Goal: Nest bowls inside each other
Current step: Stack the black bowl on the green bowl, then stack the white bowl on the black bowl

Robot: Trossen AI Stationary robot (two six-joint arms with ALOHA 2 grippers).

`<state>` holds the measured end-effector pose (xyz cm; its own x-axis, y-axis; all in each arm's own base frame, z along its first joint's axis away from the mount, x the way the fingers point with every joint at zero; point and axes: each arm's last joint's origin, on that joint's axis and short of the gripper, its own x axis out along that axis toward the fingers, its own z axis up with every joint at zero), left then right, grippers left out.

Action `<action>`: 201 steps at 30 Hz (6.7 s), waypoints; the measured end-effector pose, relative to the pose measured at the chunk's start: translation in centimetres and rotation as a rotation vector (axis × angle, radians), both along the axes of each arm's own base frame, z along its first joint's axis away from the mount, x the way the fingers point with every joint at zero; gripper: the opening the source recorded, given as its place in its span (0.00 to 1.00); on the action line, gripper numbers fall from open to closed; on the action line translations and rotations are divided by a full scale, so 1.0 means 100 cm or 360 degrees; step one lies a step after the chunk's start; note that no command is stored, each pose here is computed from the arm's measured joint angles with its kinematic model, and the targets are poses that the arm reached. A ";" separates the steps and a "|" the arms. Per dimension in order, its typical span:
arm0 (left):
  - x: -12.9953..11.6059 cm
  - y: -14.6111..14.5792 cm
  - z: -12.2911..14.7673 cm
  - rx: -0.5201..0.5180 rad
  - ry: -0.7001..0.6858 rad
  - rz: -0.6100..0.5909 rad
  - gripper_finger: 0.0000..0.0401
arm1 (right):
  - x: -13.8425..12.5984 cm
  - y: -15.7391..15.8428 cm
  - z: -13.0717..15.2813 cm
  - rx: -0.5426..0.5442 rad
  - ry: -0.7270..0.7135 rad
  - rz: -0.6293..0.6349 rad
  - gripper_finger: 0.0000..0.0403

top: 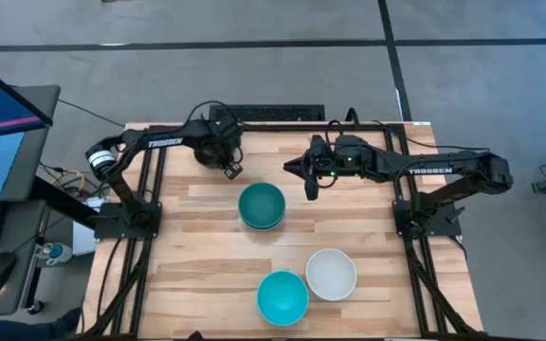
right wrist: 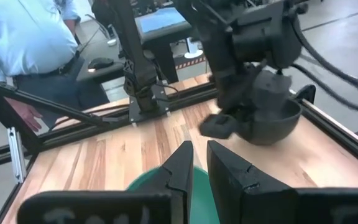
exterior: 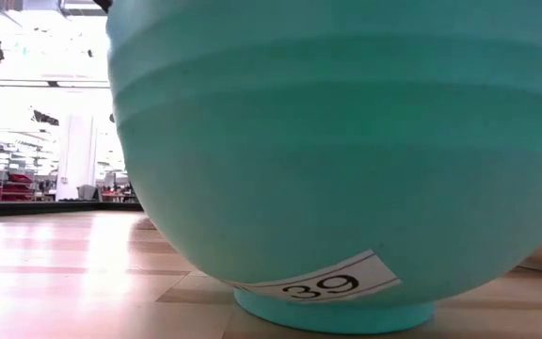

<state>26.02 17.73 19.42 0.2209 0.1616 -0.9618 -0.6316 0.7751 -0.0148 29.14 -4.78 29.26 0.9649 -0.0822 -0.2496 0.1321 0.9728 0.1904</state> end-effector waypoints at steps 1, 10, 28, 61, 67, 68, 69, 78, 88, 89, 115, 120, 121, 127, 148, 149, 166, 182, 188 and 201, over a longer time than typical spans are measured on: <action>0.001 -0.003 0.004 0.0001 0.0014 -0.0025 0.00 | 0.000 0.000 0.000 0.0000 0.0005 0.0000 0.17; 0.011 -0.039 0.038 0.0075 -0.0064 -0.0212 0.00 | -0.006 0.002 0.001 0.0054 0.0045 0.0018 0.17; 0.042 -0.145 0.130 0.0173 -0.0279 -0.0414 0.00 | -0.055 0.022 0.029 -0.0051 0.0135 0.0135 0.17; 0.138 -0.222 0.078 -0.0018 0.0018 -0.0298 0.00 | -0.146 0.050 -0.026 0.0114 -0.0175 0.0276 0.17; 0.151 -0.227 0.072 0.0027 0.0135 -0.0339 0.00 | -0.146 0.050 -0.027 0.0114 -0.0166 0.0277 0.17; 0.152 -0.227 0.071 0.0027 0.0130 -0.0344 0.00 | -0.146 0.050 -0.027 0.0114 -0.0166 0.0277 0.17; 0.153 -0.227 0.072 0.0028 0.0121 -0.0345 0.00 | -0.146 0.050 -0.027 0.0115 -0.0164 0.0276 0.17; 0.154 -0.227 0.070 0.0002 0.0110 -0.0346 0.02 | -0.146 0.050 -0.027 0.0114 -0.0155 0.0277 0.17; 0.153 -0.219 0.065 -0.0112 0.0148 -0.0351 0.11 | -0.146 0.050 -0.027 0.0116 -0.0156 0.0278 0.17; 0.153 -0.218 0.065 -0.0112 0.0149 -0.0352 0.12 | -0.146 0.050 -0.027 0.0116 -0.0158 0.0281 0.17; 0.156 -0.205 0.119 -0.0017 -0.0063 -0.0347 0.14 | -0.146 0.054 -0.028 0.0216 -0.0125 0.0462 0.17; 0.155 -0.206 0.120 0.0014 -0.0049 -0.0344 0.12 | -0.146 0.054 -0.028 0.0215 -0.0125 0.0465 0.17; 0.155 -0.206 0.118 0.0005 -0.0037 -0.0342 0.11 | -0.146 0.054 -0.028 0.0215 -0.0125 0.0465 0.17; 0.154 -0.206 0.108 -0.0022 0.0019 -0.0333 0.06 | -0.146 0.054 -0.028 0.0205 -0.0125 0.0467 0.17; 0.157 -0.207 0.108 -0.0025 -0.0042 -0.0316 0.01 | -0.146 0.054 -0.028 0.0202 -0.0125 0.0467 0.17; 0.157 -0.207 0.108 -0.0025 -0.0042 -0.0315 0.02 | -0.146 0.054 -0.028 0.0202 -0.0125 0.0467 0.17; 0.159 -0.208 0.074 -0.0078 0.0028 -0.0291 0.02 | -0.146 0.054 -0.028 0.0201 -0.0125 0.0467 0.17; 0.169 -0.235 0.141 -0.0068 -0.0406 -0.0573 0.02 | -0.158 0.079 -0.048 0.0437 0.0283 0.0696 0.17; 0.175 -0.248 0.177 0.0054 -0.0751 -0.0784 0.02 | -0.162 0.096 -0.057 0.0484 0.0466 0.0715 0.17; 0.180 -0.250 0.189 0.0214 -0.0914 -0.1321 0.02 | -0.143 0.142 -0.088 0.0462 0.0793 0.0671 0.17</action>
<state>44.06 -7.26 38.33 0.7351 -0.1537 -0.6604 0.1815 0.9830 -0.0267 14.81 9.43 20.41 0.6655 0.4091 -0.6242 -0.1055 0.8795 0.4640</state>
